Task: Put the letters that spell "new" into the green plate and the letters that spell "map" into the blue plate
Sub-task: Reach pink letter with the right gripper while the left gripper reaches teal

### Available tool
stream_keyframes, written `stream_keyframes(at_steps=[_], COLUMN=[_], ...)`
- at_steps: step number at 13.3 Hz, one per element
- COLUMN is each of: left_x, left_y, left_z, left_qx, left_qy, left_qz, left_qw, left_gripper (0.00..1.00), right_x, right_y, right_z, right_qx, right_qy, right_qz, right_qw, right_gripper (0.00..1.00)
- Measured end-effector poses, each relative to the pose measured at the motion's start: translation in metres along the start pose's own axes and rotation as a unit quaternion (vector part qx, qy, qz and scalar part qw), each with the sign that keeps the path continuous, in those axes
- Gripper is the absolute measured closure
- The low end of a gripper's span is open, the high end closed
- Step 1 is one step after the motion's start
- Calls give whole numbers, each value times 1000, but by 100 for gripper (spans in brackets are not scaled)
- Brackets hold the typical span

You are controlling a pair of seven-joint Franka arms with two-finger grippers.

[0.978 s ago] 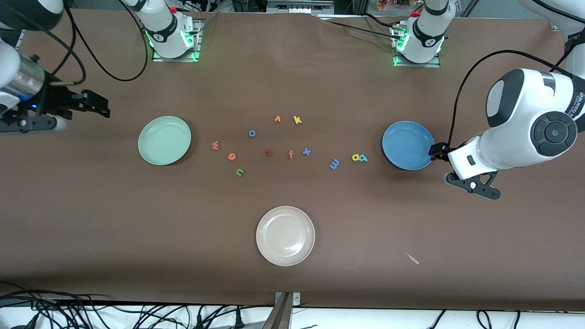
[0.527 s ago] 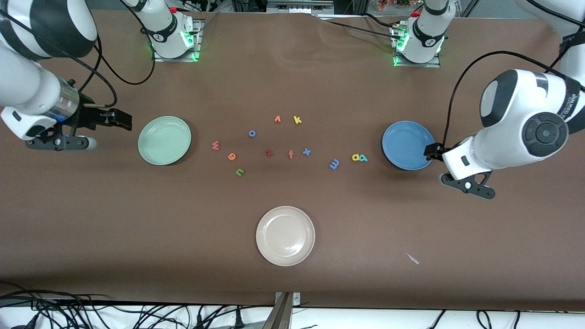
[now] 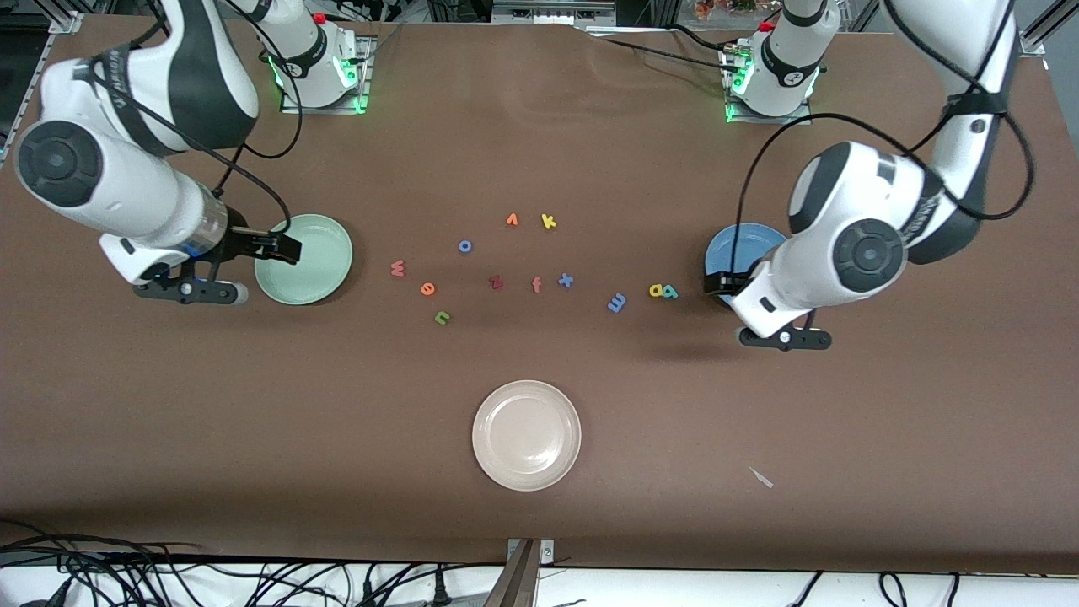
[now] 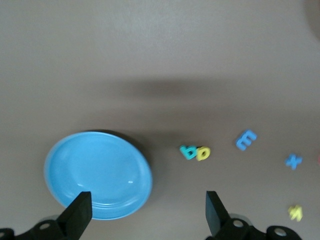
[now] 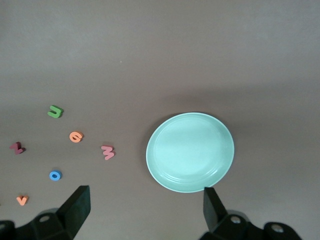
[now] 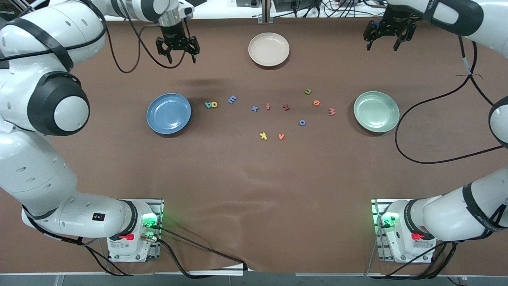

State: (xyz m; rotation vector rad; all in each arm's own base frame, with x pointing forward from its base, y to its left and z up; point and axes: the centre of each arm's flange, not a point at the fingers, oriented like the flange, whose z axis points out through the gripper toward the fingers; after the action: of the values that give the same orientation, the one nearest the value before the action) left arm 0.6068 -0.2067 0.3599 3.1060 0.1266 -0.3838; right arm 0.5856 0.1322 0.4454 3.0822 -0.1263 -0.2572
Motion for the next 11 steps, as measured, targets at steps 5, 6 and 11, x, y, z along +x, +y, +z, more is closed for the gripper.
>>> stream_keyframes(at_steps=[5, 6, 11], left_x=[-16, -18, -26], left_y=[21, 20, 29], left_z=[77, 90, 148], left_qx=[-8, -15, -37], left_qy=[20, 28, 43], left_qz=[-140, -168, -245], left_qw=[990, 985, 968], left_gripper=[1, 1, 2], right_x=[-17, -22, -54], right_y=[-52, -63, -93], right_z=[70, 85, 169], right_qx=[-7, -8, -12], right_qy=[5, 9, 9], right_qz=[53, 63, 18], right_qw=[999, 998, 1000], right_gripper=[0, 0, 0])
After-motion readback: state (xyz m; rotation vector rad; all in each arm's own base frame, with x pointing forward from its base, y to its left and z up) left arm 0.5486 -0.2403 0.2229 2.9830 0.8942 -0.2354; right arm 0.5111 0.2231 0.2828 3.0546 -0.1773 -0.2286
